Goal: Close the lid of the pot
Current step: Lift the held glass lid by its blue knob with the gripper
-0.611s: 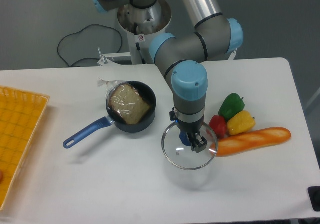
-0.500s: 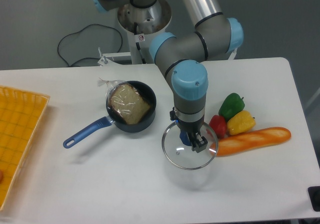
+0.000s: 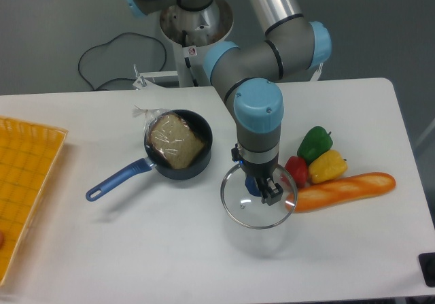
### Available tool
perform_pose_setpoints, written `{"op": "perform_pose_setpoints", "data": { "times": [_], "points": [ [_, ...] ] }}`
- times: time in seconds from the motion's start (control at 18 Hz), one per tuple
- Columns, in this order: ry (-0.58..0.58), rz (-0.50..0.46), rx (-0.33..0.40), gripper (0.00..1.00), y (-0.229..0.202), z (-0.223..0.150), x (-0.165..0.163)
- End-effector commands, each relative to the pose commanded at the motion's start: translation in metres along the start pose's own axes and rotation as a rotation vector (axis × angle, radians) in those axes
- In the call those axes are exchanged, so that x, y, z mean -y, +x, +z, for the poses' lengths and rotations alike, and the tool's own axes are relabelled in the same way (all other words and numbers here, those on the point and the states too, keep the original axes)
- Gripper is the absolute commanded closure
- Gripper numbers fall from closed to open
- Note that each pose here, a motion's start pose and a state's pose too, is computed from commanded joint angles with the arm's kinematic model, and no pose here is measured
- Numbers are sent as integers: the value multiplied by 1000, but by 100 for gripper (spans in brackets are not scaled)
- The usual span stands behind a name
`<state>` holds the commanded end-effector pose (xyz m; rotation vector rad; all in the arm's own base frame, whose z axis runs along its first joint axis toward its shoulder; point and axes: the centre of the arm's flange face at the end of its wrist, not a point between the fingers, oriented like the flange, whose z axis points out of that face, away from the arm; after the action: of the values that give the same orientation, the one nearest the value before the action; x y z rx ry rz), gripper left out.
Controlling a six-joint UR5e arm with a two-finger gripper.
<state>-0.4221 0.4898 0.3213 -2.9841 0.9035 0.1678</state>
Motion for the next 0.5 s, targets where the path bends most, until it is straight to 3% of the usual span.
{"op": "perform_pose_setpoints", "data": {
  "times": [0.5],
  "points": [
    [-2, -5, -35, 39, 10, -9, 0]
  ]
}}
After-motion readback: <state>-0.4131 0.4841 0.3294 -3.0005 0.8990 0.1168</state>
